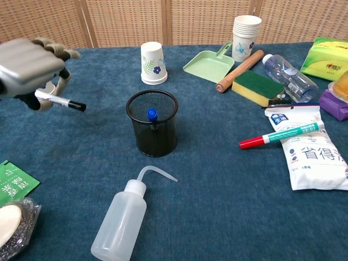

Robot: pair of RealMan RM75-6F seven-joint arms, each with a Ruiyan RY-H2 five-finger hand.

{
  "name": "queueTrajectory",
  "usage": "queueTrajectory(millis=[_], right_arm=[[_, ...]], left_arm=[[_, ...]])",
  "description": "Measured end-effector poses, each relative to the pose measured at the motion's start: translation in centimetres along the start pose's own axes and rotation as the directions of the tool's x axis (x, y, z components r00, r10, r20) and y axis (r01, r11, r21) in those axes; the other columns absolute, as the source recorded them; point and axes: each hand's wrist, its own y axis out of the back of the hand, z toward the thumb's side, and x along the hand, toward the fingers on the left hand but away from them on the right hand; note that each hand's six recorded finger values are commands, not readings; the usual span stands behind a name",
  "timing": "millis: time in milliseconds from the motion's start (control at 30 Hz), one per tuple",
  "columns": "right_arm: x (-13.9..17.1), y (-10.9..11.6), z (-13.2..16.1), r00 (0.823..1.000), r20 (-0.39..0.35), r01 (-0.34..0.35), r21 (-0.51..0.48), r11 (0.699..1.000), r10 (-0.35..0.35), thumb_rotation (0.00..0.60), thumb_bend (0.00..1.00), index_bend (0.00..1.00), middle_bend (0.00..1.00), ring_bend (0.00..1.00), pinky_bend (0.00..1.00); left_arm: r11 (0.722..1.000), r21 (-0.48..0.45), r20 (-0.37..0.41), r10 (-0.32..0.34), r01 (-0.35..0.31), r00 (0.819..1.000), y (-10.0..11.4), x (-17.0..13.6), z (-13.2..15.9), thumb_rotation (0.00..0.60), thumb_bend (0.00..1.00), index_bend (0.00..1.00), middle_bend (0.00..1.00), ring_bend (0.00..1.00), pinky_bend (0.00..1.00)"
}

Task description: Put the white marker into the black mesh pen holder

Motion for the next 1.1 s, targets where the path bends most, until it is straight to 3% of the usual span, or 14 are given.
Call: queueTrajectory(millis=[233, 433, 833, 933, 1100], right_arm=[[0.0, 0.0, 0.0, 1.000, 0.000, -0.001, -0.001, 1.000, 0.001, 0.600, 0.00, 0.00, 0.00, 0.00, 0.00], [0.0, 0.1, -0.1, 1.000, 0.003, 0.002, -0.007, 1.000, -0.002, 0.600, 0.00, 0.00, 0.00, 0.00, 0.00], [-0.1, 0.3, -0.3, 1.000, 0.004, 0.003, -0.016, 1.000, -0.003, 0.600, 0.00, 0.01, 0.00, 0.00, 0.00], [-0.1, 0.3, -0.4, 1.000, 0.005, 0.002, -0.018, 1.000, -0.002, 0.600, 0.00, 0.01, 0.00, 0.00, 0.00], [-0.1, 0.2, -0.2, 1.000, -0.003, -0.001, -0.018, 1.000, 0.001, 0.600, 0.00, 0.01, 0.00, 0.00, 0.00]], left_arm=[[0.981, 0.140, 0.087, 0.120, -0.131, 0.989, 6.3, -0.9, 0.9, 0.600, 0.44, 0.58, 0.00, 0.00, 0.00], [0.939, 0.266, 0.131, 0.187, -0.216, 0.974, 10.1, -0.9, 1.8, 0.600, 0.44, 0.58, 0.00, 0.00, 0.00], [0.821, 0.475, 0.220, 0.239, -0.318, 0.946, 13.8, -0.6, 5.2, 0.600, 0.43, 0.58, 0.00, 0.00, 0.00], [0.796, 0.505, 0.244, 0.239, -0.334, 0.940, 14.0, -0.6, 6.3, 0.600, 0.43, 0.57, 0.00, 0.00, 0.00], [0.730, 0.580, 0.301, 0.220, -0.361, 0.928, 13.3, -0.5, 9.2, 0.600, 0.44, 0.57, 0.00, 0.00, 0.00]])
